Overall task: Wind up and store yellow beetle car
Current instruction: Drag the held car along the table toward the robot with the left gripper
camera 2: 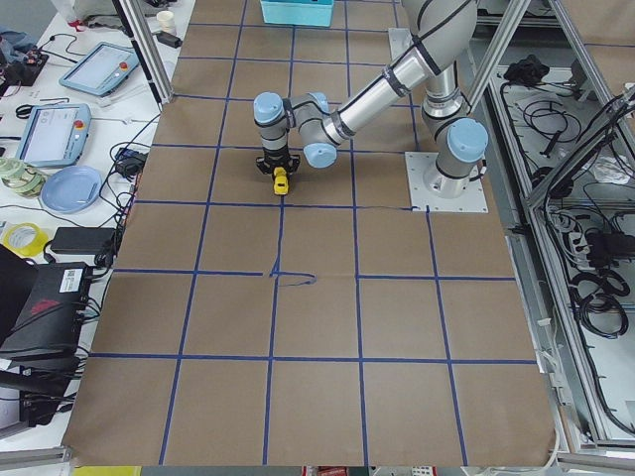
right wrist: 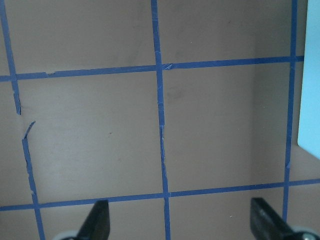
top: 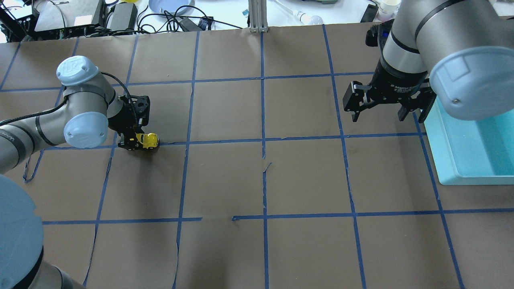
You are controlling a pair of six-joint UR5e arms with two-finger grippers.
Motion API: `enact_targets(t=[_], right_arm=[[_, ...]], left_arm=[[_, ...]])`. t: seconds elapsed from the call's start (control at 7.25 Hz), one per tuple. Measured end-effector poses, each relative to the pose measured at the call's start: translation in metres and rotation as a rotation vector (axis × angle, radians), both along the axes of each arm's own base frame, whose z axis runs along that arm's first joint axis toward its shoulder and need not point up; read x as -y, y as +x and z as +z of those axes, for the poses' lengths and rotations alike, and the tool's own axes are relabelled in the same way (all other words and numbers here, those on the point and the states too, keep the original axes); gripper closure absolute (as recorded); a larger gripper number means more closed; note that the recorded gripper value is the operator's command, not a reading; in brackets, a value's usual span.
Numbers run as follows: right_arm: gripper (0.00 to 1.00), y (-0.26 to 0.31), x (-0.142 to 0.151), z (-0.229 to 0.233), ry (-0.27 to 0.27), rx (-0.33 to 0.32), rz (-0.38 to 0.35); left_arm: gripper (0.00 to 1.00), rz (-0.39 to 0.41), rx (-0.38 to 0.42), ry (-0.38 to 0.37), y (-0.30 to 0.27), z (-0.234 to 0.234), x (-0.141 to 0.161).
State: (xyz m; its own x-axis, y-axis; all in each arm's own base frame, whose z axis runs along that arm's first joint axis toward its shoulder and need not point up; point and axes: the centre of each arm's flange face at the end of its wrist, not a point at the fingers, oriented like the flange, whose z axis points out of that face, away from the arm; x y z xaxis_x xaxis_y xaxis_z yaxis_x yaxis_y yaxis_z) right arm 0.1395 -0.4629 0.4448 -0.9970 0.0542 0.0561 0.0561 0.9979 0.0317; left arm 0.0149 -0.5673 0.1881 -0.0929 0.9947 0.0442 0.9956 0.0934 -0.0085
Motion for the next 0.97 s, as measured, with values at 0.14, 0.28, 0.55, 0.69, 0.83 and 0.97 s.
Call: enact_targets(t=[0.14, 0.28, 0.55, 0.69, 0.83, 0.97], right_arm=[[0.00, 0.0000, 0.0000, 0.0000, 0.000, 0.000, 0.000], [0.00, 0.0000, 0.0000, -0.0001, 0.000, 0.000, 0.000], [0.00, 0.0000, -0.0002, -0.0006, 0.001, 0.000, -0.001], [0.00, 0.0000, -0.0002, -0.0006, 0.001, 0.000, -0.001], [0.00, -0.0001, -0.0002, -0.0007, 0.001, 0.000, -0.001], [0.00, 0.0000, -0.0002, -0.0007, 0.001, 0.000, 0.000]], left_arm=[[0.48, 0.001, 0.000, 0.000, 0.0017, -0.0001, -0.0002], [0.48, 0.002, 0.001, 0.001, 0.0022, -0.0001, -0.0003], [0.48, 0.002, 0.001, -0.001, 0.0026, 0.0005, -0.0002], [0.48, 0.002, 0.000, 0.000, 0.0026, 0.0003, -0.0002], [0.48, 0.000, 0.000, 0.001, 0.0026, -0.0005, -0.0002], [0.48, -0.013, -0.001, 0.002, 0.0029, -0.0013, -0.0002]])
